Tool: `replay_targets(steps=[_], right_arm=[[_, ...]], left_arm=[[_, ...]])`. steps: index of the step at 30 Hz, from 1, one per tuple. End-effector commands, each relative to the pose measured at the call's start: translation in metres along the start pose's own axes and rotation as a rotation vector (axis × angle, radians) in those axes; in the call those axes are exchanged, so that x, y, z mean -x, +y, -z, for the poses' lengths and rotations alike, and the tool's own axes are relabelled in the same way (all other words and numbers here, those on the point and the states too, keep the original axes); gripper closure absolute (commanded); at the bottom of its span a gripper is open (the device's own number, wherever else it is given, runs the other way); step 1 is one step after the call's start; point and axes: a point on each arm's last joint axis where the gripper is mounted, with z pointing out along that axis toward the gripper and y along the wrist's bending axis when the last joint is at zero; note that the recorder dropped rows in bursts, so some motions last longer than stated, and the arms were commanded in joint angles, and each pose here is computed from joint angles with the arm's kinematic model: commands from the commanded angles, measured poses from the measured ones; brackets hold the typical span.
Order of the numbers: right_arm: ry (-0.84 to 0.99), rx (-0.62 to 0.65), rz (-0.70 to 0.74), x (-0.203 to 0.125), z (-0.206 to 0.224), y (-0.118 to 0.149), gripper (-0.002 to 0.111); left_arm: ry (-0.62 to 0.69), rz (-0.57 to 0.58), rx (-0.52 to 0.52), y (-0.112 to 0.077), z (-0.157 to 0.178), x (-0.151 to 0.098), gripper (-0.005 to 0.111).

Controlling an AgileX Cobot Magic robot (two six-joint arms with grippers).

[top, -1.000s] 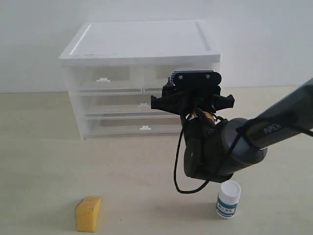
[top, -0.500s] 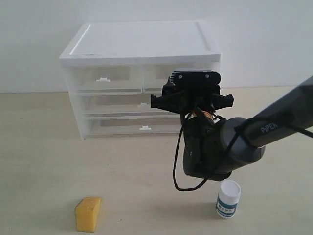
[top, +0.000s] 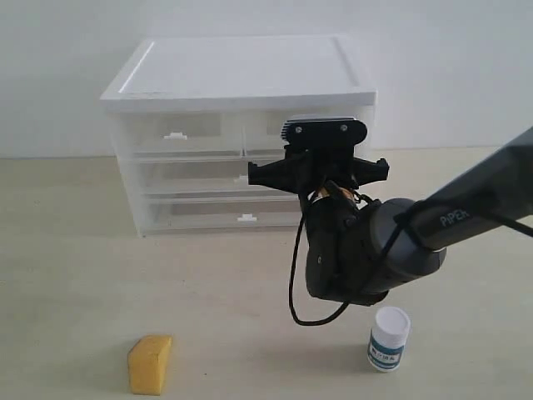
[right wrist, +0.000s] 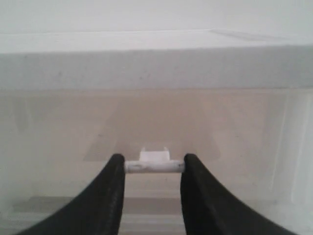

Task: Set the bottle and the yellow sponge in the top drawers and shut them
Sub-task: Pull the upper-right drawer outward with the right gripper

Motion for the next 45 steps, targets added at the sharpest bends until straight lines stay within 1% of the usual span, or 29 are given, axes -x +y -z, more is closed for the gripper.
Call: replay_targets(steps=[1,4,5,7,14,20,22,23,25,27,29,30,32,37,39,42,45], right_arm=[[-0.003,-0.014,0.038,0.003,0.003,0.004,0.107],[0.010,0.002,0.067,0.004,0.014,0.005,0.108],[-0.005,-0.001,0.068,0.008,0.022,0.003,0.108],[0.011,-0.001,0.067,0.010,0.033,0.000,0.108],[0.031,0.036,0.052,0.020,0.081,0.004,0.108],[0.069,0.031,0.029,0.019,0.095,0.004,0.107],[0.096,0.037,0.020,0.016,0.096,0.003,0.100],[0.098,0.037,0.012,0.016,0.097,0.003,0.094],[0.103,0.034,0.010,0.015,0.097,0.002,0.077],[0.108,0.025,-0.003,0.014,0.097,0.002,0.057],[0.113,0.012,-0.010,0.014,0.097,0.000,0.040],[0.119,0.007,-0.010,0.013,0.097,0.000,0.033],[0.154,0.014,-0.002,0.010,0.098,0.001,0.026],[0.268,0.066,-0.006,0.009,0.101,0.004,0.032],[0.300,0.083,-0.011,0.013,0.107,0.001,0.034],[0.359,0.113,-0.016,0.020,0.121,-0.009,0.034],[0.444,0.205,0.062,0.028,0.138,-0.017,0.036]], left_arm=[[-0.011,0.003,-0.005,0.000,0.000,0.002,0.102],[-0.011,0.003,-0.005,0.000,0.000,0.002,0.102],[-0.011,0.003,-0.005,0.000,0.000,0.002,0.102],[-0.011,0.003,-0.005,0.000,0.000,0.002,0.102],[-0.011,0.003,-0.005,0.000,0.000,0.002,0.102],[-0.011,0.003,-0.005,0.000,0.000,0.002,0.102],[-0.011,0.003,-0.005,0.000,0.000,0.002,0.102],[-0.011,0.003,-0.005,0.000,0.000,0.002,0.102],[-0.011,0.003,-0.005,0.000,0.000,0.002,0.102],[-0.011,0.003,-0.005,0.000,0.000,0.002,0.102],[-0.011,0.003,-0.005,0.000,0.000,0.002,0.102],[-0.011,0.003,-0.005,0.000,0.000,0.002,0.102],[-0.011,0.003,-0.005,0.000,0.000,0.002,0.102],[-0.011,0.003,-0.005,0.000,0.000,0.002,0.102],[-0.011,0.003,-0.005,0.000,0.000,0.002,0.102],[-0.011,0.003,-0.005,0.000,0.000,0.002,0.102],[-0.011,0.003,-0.005,0.000,0.000,0.002,0.102]])
